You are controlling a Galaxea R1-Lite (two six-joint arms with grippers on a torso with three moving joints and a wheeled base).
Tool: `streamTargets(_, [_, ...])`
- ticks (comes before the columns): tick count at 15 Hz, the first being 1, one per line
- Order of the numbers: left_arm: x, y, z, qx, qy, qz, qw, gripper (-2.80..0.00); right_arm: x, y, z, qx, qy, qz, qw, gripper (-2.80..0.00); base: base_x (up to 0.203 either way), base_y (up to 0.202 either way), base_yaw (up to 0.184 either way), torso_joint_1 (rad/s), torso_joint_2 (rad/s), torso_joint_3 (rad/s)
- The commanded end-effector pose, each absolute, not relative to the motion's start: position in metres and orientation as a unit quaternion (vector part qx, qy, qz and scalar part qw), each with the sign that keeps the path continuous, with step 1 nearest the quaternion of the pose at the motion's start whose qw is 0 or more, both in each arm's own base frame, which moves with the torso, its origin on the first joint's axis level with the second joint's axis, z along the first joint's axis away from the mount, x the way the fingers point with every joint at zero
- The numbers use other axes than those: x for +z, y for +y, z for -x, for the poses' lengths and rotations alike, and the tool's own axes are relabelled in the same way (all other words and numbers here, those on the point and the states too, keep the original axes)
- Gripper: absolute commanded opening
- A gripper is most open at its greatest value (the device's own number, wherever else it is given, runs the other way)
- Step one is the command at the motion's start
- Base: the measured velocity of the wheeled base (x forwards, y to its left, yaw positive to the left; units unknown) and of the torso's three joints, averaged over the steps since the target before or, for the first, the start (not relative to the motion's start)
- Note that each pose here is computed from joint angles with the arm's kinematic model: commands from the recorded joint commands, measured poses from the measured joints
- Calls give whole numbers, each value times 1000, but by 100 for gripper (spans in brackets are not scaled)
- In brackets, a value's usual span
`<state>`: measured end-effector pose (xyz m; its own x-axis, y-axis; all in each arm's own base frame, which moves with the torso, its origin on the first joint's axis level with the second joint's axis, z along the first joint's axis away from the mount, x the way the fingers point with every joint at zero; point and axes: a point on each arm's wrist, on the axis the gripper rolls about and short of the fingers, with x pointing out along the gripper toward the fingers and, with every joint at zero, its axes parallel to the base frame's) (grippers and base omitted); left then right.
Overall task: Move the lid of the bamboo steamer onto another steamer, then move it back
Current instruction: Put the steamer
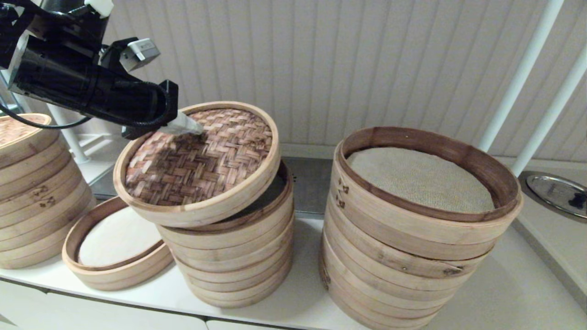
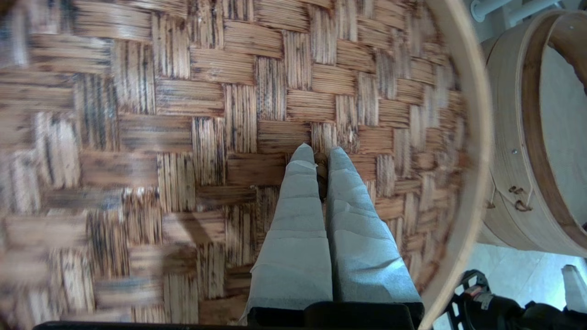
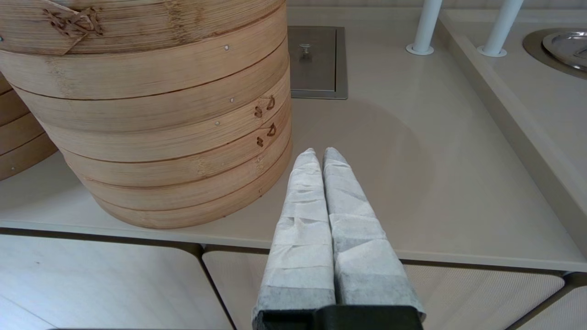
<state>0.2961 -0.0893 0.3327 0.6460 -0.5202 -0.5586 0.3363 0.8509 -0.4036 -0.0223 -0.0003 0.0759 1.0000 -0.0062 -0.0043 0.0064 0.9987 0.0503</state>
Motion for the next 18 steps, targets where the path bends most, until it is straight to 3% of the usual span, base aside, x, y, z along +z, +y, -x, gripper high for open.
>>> streamTargets(1, [330, -91, -298, -239, 353, 133, 895, -280, 75, 0, 22, -3, 3, -25, 1000, -280, 0, 0, 0, 0, 0, 0])
streamTargets(18, [312, -100, -317, -245, 373, 134, 885, -280, 75, 0, 22, -3, 4, -25, 1000, -280, 0, 0, 0, 0, 0, 0])
